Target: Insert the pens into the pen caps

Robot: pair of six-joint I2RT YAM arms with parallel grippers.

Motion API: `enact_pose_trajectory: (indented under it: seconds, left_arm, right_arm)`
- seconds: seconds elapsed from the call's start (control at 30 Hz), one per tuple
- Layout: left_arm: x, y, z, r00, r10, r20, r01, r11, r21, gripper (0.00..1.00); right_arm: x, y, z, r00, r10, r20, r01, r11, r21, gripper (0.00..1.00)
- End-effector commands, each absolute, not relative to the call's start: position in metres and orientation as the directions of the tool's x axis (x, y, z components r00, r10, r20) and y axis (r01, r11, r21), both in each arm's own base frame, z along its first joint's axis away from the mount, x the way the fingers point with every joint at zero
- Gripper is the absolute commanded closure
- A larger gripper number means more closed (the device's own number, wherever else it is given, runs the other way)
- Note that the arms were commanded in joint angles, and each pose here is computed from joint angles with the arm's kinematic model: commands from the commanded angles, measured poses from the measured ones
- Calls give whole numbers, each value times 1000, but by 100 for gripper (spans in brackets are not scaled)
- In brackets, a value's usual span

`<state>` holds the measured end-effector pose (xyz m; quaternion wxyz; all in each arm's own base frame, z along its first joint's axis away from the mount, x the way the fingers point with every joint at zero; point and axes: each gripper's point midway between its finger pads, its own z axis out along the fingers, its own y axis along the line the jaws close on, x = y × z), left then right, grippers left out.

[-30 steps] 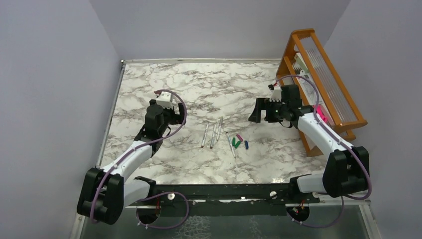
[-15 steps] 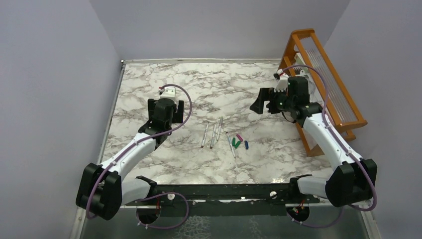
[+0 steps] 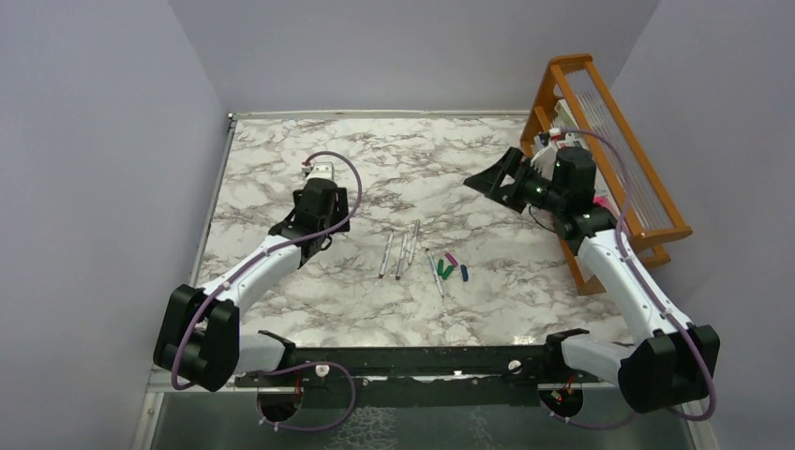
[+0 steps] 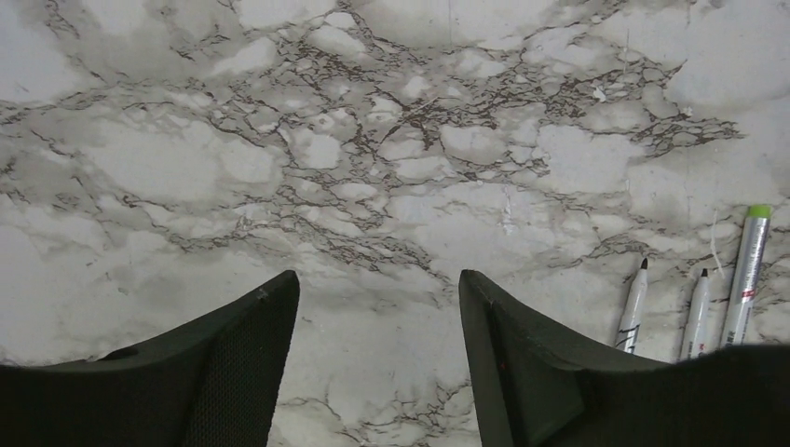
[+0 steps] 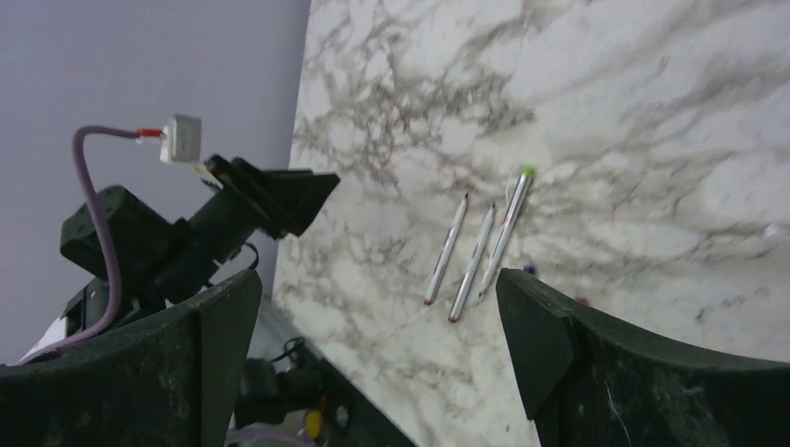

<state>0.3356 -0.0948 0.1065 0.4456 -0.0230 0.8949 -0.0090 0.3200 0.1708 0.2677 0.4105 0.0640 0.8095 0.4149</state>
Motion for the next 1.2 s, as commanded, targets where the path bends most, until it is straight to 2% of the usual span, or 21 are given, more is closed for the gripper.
enact_pose_trajectory:
  seconds: [0.0,0.07,0.1,0.17,0.2,0.27,0.3,0.37,0.43,0.5,0.57,0.6,0.67,0.7,0.73,0.77,0.83,0.93,1.03,1.17]
  left_arm:
    - [344,-104,117,-604,-61,-795,-19,998,-62,57]
    - [347,-113,121,-596,-17,-802,51,997,-59,93]
    - [346,-118,122,-600,3,-800,89,994,-63,100]
    - [345,-128,127,-607,0,-795,128,987,-97,100]
    - [343,-132,127,-610,-8,-792,143,982,-120,94]
    - [340,-142,128,-610,-29,-792,176,970,-171,69]
    - [339,-147,129,-607,-38,-793,194,962,-194,56]
    - [337,-156,130,-605,-49,-794,231,945,-234,38]
    - [332,-166,128,-613,-36,-789,281,924,-261,31]
    - [326,-172,123,-625,-4,-781,330,905,-268,32]
    - [320,-177,116,-642,29,-766,368,888,-275,34]
    - [317,-179,114,-654,38,-756,379,880,-284,35]
    - [312,-182,109,-686,39,-727,373,876,-305,35]
    - [310,-181,105,-707,33,-707,355,880,-314,35]
    - [308,-181,102,-725,33,-688,345,882,-322,35]
    - [304,-182,101,-740,37,-672,339,883,-324,35]
    - [300,-180,97,-756,43,-654,322,893,-313,35]
    - [291,-173,85,-782,72,-619,295,918,-266,35]
    - [285,-172,71,-810,98,-578,279,931,-234,37]
    - [277,-178,59,-843,122,-523,259,946,-197,37]
  right_arm:
    - [289,203,260,-797,473,-375,-200,379,903,0]
    - [277,207,269,-795,494,-352,-210,320,924,0]
    - [269,212,271,-814,473,-338,-204,312,928,0]
    - [253,230,270,-847,382,-369,-219,382,898,0]
    - [245,241,273,-852,330,-407,-247,433,867,0]
    - [229,261,279,-848,276,-452,-273,504,820,0]
    - [213,274,281,-850,246,-466,-299,503,811,0]
    - [194,287,287,-836,257,-485,-328,475,817,0]
    - [175,294,285,-836,283,-470,-316,452,834,0]
    - [156,300,281,-840,293,-456,-321,409,854,15]
    - [146,303,293,-831,313,-461,-370,307,877,29]
    - [145,303,297,-824,325,-465,-388,275,880,46]
    - [153,299,296,-802,349,-485,-383,322,866,89]
    - [159,297,290,-793,350,-498,-370,372,851,97]
    - [165,296,283,-786,335,-520,-367,424,828,98]
    - [172,295,273,-779,318,-541,-356,485,798,91]
    - [188,294,257,-770,294,-566,-314,598,737,67]
    - [210,291,238,-773,248,-584,-242,736,632,63]
    - [229,289,241,-757,178,-629,-235,824,516,62]
    - [245,272,231,-759,151,-634,-152,905,398,57]
